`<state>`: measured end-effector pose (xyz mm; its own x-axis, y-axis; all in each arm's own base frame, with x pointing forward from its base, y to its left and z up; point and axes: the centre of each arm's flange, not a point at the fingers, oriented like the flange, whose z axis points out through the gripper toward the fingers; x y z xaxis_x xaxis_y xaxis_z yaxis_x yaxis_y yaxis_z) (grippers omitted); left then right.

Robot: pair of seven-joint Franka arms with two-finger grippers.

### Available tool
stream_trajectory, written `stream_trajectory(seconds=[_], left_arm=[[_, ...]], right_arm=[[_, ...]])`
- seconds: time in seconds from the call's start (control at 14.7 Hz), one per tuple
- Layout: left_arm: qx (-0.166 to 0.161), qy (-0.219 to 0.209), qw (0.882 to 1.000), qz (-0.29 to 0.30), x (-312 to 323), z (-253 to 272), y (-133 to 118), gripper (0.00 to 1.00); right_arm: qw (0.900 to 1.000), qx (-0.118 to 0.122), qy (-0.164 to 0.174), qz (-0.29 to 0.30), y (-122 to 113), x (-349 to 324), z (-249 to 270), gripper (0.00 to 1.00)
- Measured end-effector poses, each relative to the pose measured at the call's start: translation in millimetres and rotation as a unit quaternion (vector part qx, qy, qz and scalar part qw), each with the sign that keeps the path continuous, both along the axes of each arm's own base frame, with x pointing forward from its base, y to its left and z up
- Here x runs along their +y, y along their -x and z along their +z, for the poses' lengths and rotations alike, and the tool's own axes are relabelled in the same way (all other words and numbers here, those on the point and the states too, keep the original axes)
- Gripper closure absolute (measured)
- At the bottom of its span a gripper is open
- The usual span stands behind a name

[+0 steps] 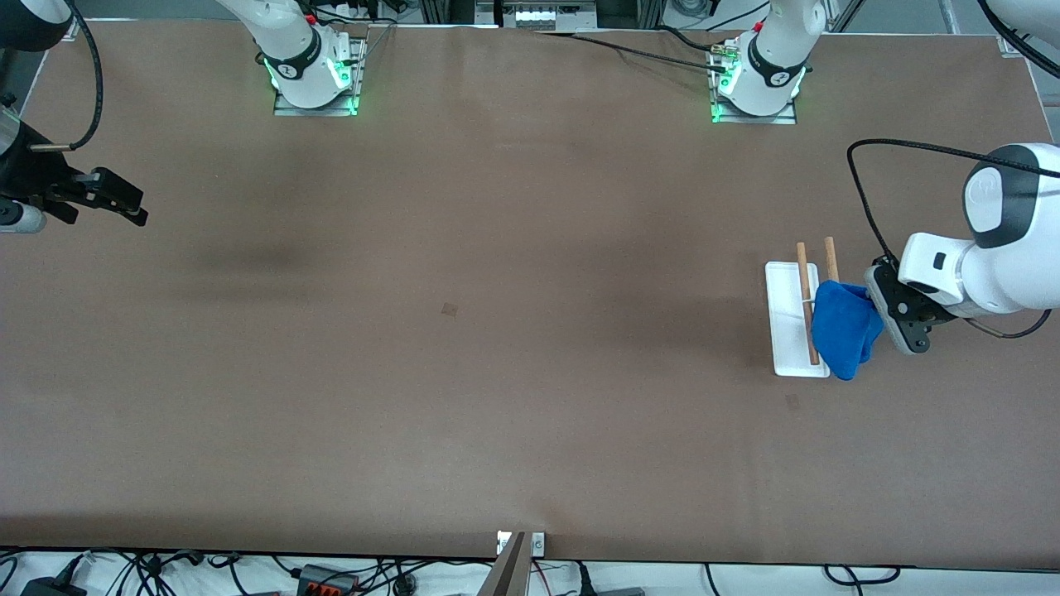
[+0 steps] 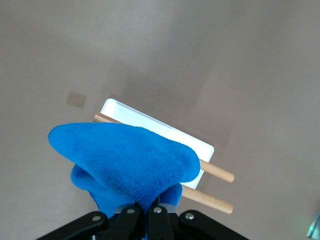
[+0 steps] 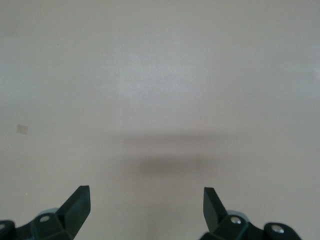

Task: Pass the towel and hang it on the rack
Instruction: 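Lower the towel onto the dowels with the left gripper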

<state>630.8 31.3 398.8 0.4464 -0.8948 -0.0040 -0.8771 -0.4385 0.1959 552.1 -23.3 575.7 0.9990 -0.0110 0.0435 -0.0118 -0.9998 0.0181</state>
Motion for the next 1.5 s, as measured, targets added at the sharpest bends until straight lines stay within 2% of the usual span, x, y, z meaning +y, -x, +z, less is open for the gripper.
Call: stream_trajectory(seconds=[0.27, 0.61, 0.88, 1.29, 1.5], left_arm=[[0.015, 0.009, 0.999, 0.046, -5, -10, 5, 0.97], [0.014, 0.034, 0.998, 0.059, -23, 15, 15, 0.97], [0.012, 0.050, 0.997, 0.055, -15, 23, 19, 0.97], [0.012, 0.060, 0.997, 0.043, -7, 3, 18, 0.97], [-0.004, 0.058, 0.997, 0.044, -6, -12, 16, 0.97]], right_arm=[[1.000, 0.004, 0.000, 0.001, -2, -1, -4, 0.00], [1.000, 0.006, 0.001, 0.000, -3, -4, -6, 0.00], [1.000, 0.007, 0.001, 0.004, -3, 1, -6, 0.00], [1.000, 0.015, 0.001, -0.002, -1, -6, -7, 0.00], [1.000, 0.015, 0.001, -0.001, -1, -6, -7, 0.00]])
